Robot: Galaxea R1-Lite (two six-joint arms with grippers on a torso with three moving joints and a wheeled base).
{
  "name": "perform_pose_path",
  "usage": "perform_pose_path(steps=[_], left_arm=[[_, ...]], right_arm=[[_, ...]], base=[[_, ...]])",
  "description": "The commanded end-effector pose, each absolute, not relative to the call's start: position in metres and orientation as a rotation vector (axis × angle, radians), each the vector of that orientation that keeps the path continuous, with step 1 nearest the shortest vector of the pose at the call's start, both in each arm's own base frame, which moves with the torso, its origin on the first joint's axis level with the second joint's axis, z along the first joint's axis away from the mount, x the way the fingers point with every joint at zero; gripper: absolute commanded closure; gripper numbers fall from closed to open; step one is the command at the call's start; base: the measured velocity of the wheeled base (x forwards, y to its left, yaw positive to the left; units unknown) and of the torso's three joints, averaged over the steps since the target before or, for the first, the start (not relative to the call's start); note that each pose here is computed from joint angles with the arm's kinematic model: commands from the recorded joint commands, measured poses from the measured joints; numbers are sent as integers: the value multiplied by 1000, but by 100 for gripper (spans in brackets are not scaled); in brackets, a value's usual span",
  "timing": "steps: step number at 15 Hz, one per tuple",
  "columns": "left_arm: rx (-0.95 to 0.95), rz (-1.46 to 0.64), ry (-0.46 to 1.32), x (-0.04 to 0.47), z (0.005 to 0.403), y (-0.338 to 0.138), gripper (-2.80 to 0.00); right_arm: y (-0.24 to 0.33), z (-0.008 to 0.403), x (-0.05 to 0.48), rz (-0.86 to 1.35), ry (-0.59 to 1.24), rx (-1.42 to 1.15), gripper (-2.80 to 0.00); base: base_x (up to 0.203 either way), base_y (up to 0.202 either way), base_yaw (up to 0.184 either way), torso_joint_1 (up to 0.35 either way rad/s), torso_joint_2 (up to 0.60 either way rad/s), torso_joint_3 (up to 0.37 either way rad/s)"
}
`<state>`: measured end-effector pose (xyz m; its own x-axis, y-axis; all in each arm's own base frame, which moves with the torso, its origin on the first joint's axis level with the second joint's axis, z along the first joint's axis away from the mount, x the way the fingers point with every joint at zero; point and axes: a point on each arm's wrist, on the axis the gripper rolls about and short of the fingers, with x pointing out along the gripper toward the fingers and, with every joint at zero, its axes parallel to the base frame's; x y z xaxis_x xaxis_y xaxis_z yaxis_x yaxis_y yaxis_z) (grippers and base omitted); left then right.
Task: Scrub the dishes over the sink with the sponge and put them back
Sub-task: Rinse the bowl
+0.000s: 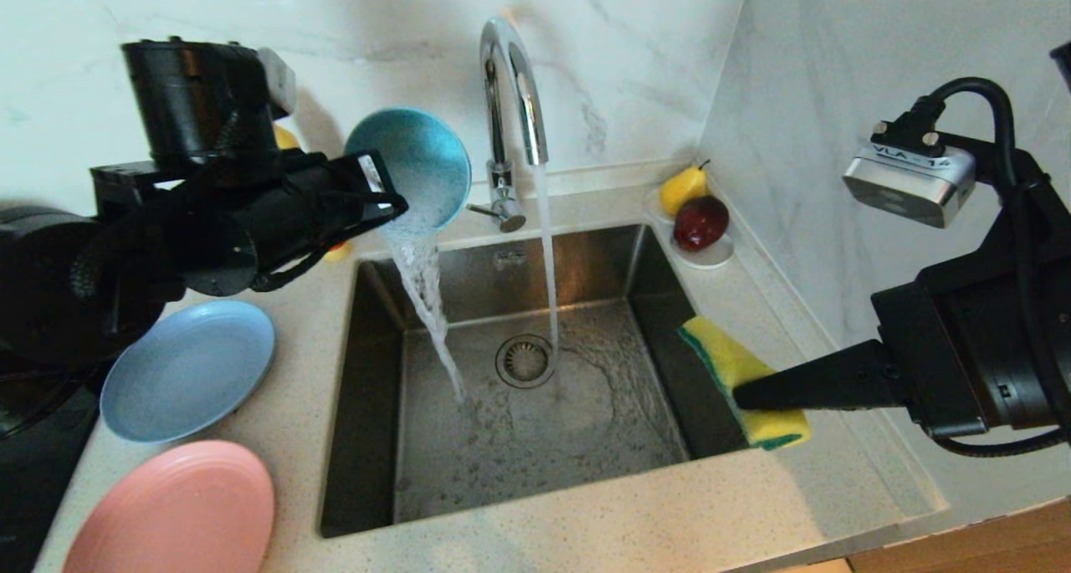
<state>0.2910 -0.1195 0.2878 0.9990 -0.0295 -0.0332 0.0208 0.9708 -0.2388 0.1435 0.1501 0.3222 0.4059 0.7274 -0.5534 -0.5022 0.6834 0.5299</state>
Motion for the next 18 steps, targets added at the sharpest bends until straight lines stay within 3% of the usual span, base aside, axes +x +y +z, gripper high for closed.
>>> perform_pose_path(steps=[1,12,18], left_arm=[[-256,-69,-121,272,308,-110,0],[-327,-223,-406,252,319,-103,0],[-238,-309,-468,238,312,-97,0]], right_arm=[[151,324,145,789,845,303,0],[147,324,145,781,841,309,0],[149,322,146,782,855,307,0]], base=[[0,0,0,0,0,0],[0,0,0,0,0,0],[0,0,0,0,0,0]])
